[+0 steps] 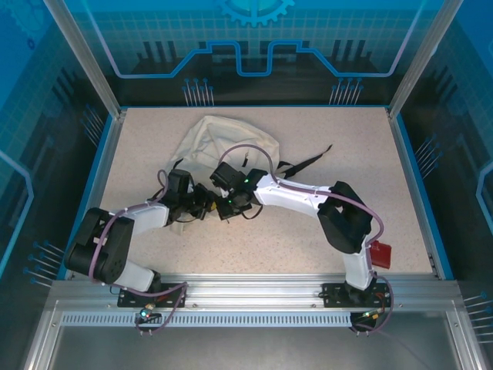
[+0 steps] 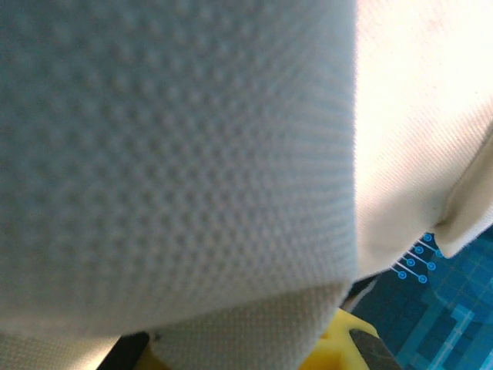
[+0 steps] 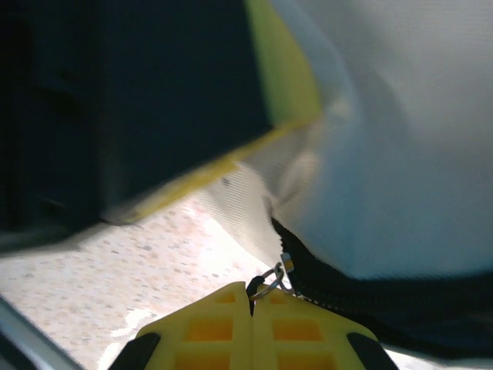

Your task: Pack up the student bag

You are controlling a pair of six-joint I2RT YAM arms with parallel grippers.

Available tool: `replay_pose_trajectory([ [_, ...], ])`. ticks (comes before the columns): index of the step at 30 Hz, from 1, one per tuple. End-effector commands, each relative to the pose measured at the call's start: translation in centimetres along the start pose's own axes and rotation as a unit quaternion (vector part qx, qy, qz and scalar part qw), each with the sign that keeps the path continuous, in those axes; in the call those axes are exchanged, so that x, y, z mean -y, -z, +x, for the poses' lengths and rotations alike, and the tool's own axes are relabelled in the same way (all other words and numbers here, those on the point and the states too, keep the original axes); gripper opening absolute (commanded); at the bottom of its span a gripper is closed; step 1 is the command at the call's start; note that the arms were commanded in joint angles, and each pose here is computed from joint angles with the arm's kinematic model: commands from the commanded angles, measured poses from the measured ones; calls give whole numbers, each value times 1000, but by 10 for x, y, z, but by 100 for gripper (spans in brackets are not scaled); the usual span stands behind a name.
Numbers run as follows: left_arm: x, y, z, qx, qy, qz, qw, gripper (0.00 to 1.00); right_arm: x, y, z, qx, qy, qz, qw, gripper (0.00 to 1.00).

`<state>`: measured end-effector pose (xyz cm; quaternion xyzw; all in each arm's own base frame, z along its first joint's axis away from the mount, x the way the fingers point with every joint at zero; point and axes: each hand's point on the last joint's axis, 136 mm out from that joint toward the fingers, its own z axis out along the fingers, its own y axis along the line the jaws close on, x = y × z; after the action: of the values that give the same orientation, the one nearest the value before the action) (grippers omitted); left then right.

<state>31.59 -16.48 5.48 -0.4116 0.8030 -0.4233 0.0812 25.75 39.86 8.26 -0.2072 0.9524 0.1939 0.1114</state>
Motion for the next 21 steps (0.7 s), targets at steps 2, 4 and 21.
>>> replay_pose_trajectory([
  [2, 3, -7, 19, -35, 9, 19, 999, 0, -56, 10, -20, 16, 0, -135, 991, 0],
  [4, 4, -8, 19, -37, 14, 25, 999, 0, -51, 10, -22, 16, -11, -142, 990, 0],
  [21, -21, 3, 6, -3, -1, -27, 1000, 0, 123, 49, 20, -11, -40, 222, 974, 0],
])
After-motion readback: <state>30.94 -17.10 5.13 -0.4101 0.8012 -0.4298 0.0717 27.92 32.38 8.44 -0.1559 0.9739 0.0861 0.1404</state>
